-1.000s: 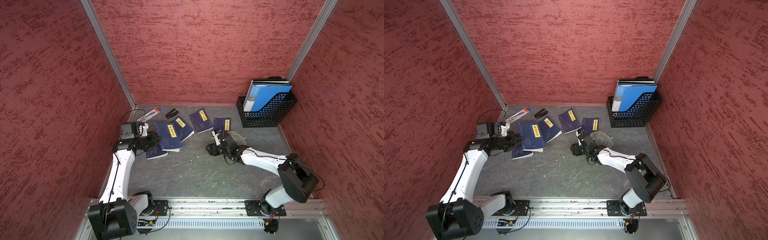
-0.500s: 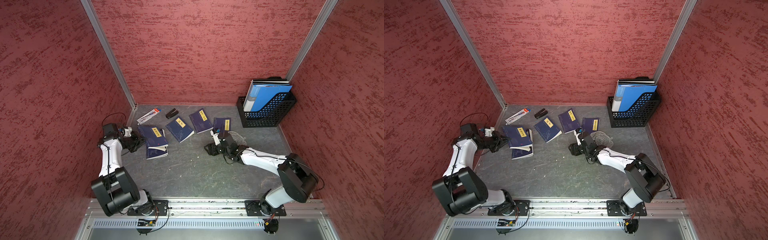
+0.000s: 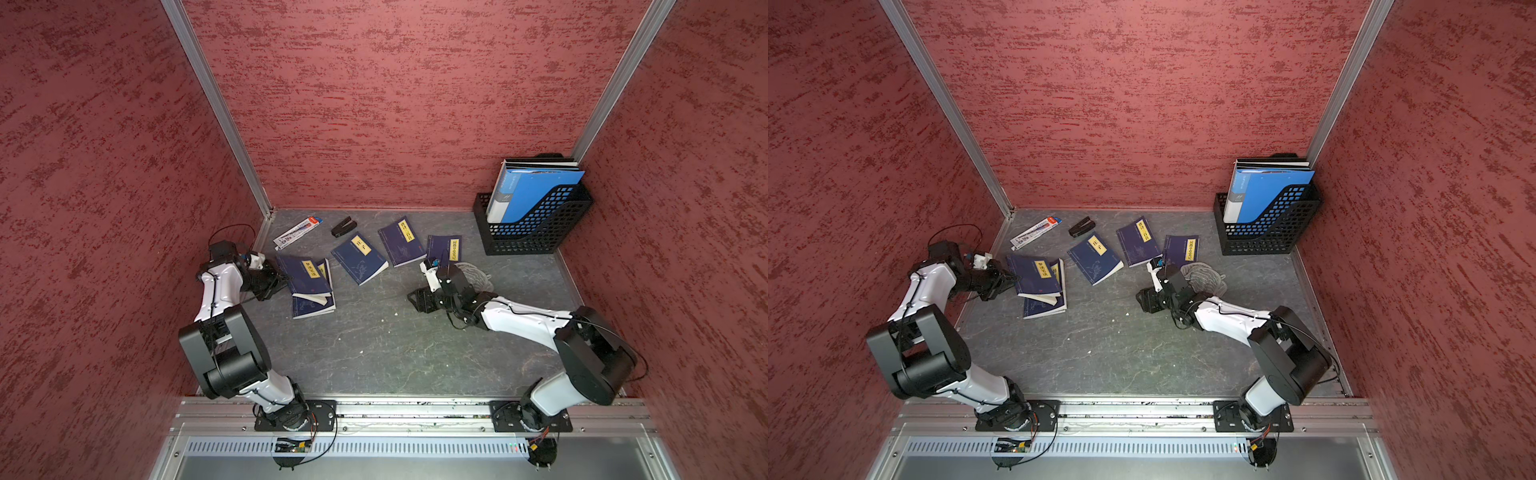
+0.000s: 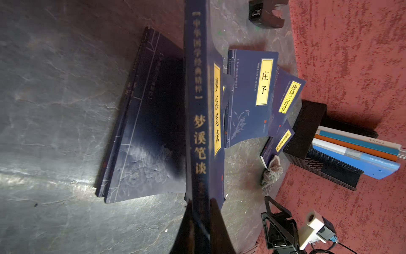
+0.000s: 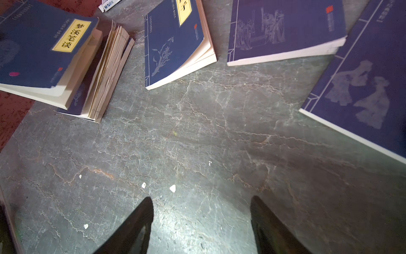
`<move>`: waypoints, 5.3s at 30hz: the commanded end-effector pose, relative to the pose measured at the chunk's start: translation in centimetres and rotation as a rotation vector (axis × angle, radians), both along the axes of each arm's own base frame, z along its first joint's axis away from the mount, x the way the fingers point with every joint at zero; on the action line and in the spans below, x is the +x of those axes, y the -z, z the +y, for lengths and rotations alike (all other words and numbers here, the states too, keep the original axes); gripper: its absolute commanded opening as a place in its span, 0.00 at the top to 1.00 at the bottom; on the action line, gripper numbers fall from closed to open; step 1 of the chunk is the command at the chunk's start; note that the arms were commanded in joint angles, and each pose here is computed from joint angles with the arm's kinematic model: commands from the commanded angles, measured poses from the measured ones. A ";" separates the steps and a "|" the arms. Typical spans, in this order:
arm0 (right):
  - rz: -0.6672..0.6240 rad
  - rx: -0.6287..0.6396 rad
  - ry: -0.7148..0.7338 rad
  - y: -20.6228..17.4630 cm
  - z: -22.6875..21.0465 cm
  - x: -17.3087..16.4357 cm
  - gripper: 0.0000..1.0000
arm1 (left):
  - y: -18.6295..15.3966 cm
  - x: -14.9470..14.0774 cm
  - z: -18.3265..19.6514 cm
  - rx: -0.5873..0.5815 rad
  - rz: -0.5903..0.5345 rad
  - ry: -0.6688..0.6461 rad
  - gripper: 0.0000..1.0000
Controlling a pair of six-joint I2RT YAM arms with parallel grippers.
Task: Wipe the cover of the book
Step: Place the book on the book.
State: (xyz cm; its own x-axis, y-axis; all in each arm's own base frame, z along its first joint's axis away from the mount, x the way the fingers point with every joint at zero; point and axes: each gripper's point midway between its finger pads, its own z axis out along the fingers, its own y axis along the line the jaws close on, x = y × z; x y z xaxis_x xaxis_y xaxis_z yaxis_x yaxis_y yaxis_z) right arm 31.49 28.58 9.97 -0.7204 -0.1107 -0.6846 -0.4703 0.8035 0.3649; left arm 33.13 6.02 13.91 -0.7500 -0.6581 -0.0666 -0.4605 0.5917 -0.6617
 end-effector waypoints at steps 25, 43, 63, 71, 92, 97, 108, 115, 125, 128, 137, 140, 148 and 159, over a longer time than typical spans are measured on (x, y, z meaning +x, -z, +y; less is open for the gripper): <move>0.003 -0.002 -0.034 0.7 0.7 0.0 0.30 | 5.2 1.3 -0.5 0.184 0.208 0.204 1.00; 0.028 -0.022 -0.032 1.5 1.3 0.8 0.30 | 6.7 1.7 -1.1 0.234 0.254 0.279 0.96; 0.048 -0.051 -0.036 2.7 1.9 1.5 0.29 | 7.0 1.6 0.6 0.391 0.320 0.292 0.51; 0.051 -0.064 -0.033 3.0 1.7 1.5 0.29 | 4.0 3.0 0.3 0.568 0.220 0.285 0.17; 0.065 -0.074 0.004 3.1 0.4 0.7 0.27 | 8.1 2.6 -9.6 0.686 0.272 0.450 0.11; 0.082 -0.045 -0.011 2.9 1.2 0.7 0.27 | 8.9 1.2 -9.8 0.722 0.309 0.456 0.11; 0.089 -0.061 -0.012 3.2 1.0 0.7 0.27 | 10.1 -1.0 -8.9 0.774 0.367 0.449 0.10; 0.088 -0.055 -0.017 3.1 1.2 0.7 0.27 | 9.2 -1.5 -9.0 0.758 0.345 0.439 0.10; 0.093 -0.056 -0.021 3.4 1.1 0.5 0.27 | 8.7 -2.1 -8.8 0.738 0.346 0.438 0.10; 0.091 -0.053 -0.022 3.2 1.2 0.5 0.27 | 8.9 -2.3 -8.7 0.734 0.355 0.444 0.10; 0.094 -0.046 -0.029 3.2 1.4 0.5 0.27 | 9.3 -3.0 -8.5 0.738 0.370 0.450 0.10; 0.096 -0.039 -0.034 3.1 1.6 0.6 0.27 | 9.1 -3.0 -8.4 0.740 0.365 0.447 0.10; 0.104 -0.037 -0.038 3.3 1.8 0.6 0.26 | 9.0 -3.3 -7.6 0.764 0.382 0.431 0.10; 0.109 -0.043 -0.045 3.7 1.9 0.6 0.26 | 9.1 -3.2 -7.7 0.744 0.374 0.427 0.10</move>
